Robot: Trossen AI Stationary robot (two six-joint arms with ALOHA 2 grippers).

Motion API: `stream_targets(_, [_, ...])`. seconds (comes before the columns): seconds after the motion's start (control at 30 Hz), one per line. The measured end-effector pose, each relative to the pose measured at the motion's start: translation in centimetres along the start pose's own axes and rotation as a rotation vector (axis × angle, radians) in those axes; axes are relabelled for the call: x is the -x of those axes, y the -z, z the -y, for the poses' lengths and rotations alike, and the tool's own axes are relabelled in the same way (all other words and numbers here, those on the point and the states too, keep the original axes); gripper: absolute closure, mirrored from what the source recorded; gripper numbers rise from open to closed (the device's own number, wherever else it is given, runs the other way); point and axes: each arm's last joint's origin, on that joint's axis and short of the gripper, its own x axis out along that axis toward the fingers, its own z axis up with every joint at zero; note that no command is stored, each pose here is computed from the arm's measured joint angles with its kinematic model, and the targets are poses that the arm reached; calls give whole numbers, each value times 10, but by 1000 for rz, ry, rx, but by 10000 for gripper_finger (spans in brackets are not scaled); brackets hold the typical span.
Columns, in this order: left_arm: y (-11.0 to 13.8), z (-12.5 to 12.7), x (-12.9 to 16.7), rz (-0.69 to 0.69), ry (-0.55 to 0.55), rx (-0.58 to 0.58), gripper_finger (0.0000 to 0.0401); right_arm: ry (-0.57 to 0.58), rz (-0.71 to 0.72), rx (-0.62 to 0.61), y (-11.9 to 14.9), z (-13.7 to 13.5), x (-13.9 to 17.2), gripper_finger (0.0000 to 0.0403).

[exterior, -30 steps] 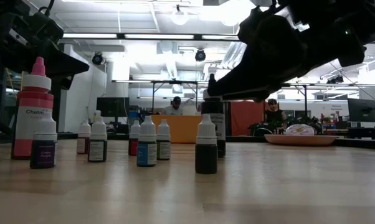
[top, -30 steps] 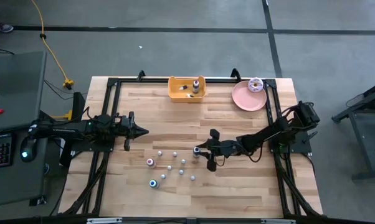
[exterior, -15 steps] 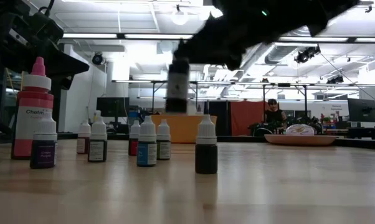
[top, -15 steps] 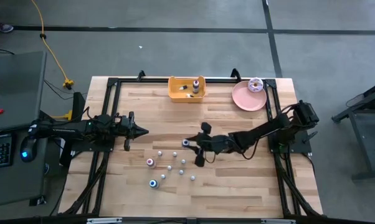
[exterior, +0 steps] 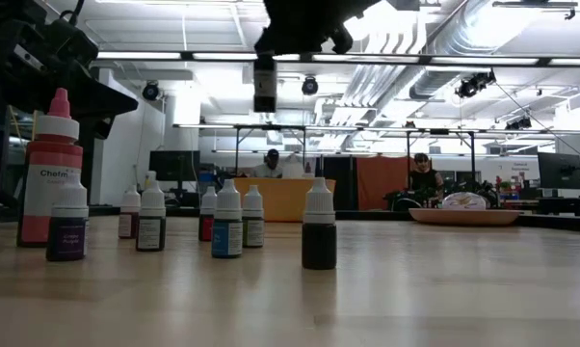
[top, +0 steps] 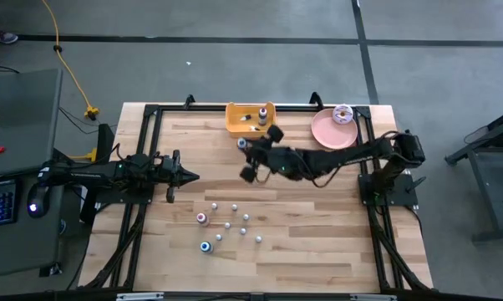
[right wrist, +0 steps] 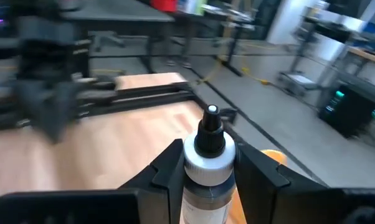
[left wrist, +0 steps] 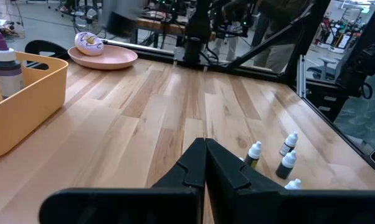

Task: Pick & Place food coloring
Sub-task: Put the big black food coloring bottle into the yellow bin

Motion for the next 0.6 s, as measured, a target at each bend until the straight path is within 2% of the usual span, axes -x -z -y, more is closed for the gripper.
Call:
stream_targets(0.17, [0,0,0,0,0,0,400,105,-18,-120,-1,34,-21,296])
stream_targets(0.27, [0,0,0,0,0,0,400,157,-36,-138,2,52,-32,296])
stream_targets(0.6, [0,0,0,-1,0,0,400,220,-131,-217,30,95,-69,296])
